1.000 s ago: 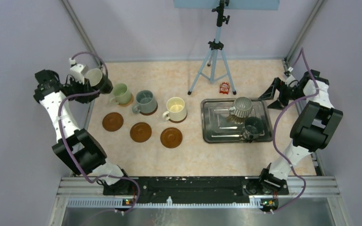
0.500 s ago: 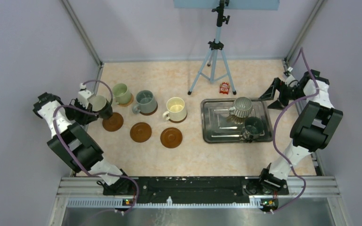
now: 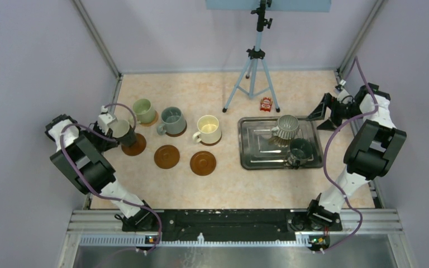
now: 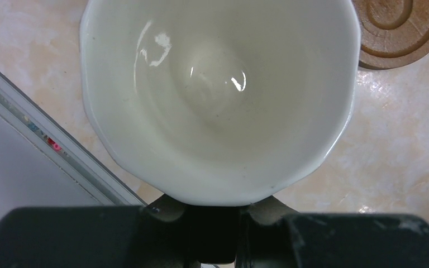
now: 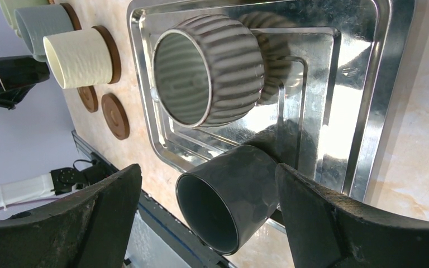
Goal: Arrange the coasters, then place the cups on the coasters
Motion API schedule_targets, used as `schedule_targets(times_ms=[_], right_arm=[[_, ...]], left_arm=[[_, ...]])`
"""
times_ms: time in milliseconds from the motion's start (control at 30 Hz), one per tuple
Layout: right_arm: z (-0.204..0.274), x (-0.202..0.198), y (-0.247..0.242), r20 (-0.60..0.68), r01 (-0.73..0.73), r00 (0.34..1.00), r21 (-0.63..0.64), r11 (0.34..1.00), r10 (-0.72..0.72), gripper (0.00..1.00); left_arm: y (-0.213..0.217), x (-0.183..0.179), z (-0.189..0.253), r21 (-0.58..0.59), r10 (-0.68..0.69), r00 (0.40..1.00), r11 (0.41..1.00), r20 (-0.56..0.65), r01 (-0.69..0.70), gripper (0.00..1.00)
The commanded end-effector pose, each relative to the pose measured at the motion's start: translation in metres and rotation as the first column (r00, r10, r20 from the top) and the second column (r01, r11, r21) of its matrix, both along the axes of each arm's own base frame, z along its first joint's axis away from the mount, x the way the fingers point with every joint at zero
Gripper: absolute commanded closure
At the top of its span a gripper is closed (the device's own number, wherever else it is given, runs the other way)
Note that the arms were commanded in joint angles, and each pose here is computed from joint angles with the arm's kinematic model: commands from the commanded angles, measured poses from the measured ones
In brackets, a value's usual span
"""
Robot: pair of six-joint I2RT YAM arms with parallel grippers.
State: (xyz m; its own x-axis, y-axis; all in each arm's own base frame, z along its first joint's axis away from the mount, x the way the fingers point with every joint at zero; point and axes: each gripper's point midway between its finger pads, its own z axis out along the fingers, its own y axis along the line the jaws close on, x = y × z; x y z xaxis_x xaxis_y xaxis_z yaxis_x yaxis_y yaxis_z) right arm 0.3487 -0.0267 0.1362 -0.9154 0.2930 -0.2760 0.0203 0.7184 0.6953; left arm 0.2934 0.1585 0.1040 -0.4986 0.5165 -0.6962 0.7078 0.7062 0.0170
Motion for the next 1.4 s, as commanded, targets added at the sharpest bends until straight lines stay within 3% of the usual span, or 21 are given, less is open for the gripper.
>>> schedule_targets(times_ms=[0, 1033, 1133, 1367], right_arm=[[0.005, 0.002, -0.004, 0.028, -0.009, 1.0, -0.013, 1.0, 0.01, 0.12], [-0.002, -0.004, -0.009, -0.002, -0.005, 1.0, -0.05, 0.999, 0.005, 0.11], [-0.003, -0.003, -0.008, -0.002, -0.007, 1.0, -0.051, 0.999, 0.006, 0.11], [-0.003, -0.004, -0.009, -0.003, -0.006, 1.0, -0.053, 0.999, 0.006, 0.12]], left_arm=[[-0.004, 0.013, 0.008, -0.017, -0.021, 0.996, 1.0, 0.088, 0.023, 0.99], [-0.013, 0.013, -0.025, -0.017, -0.05, 0.999, 0.999, 0.014, 0.05, 0.95], [-0.011, 0.012, -0.027, -0.006, -0.052, 0.999, 0.999, 0.008, 0.052, 0.91], [-0.008, 0.013, -0.026, 0.006, -0.047, 0.999, 0.999, 0.006, 0.047, 0.69]])
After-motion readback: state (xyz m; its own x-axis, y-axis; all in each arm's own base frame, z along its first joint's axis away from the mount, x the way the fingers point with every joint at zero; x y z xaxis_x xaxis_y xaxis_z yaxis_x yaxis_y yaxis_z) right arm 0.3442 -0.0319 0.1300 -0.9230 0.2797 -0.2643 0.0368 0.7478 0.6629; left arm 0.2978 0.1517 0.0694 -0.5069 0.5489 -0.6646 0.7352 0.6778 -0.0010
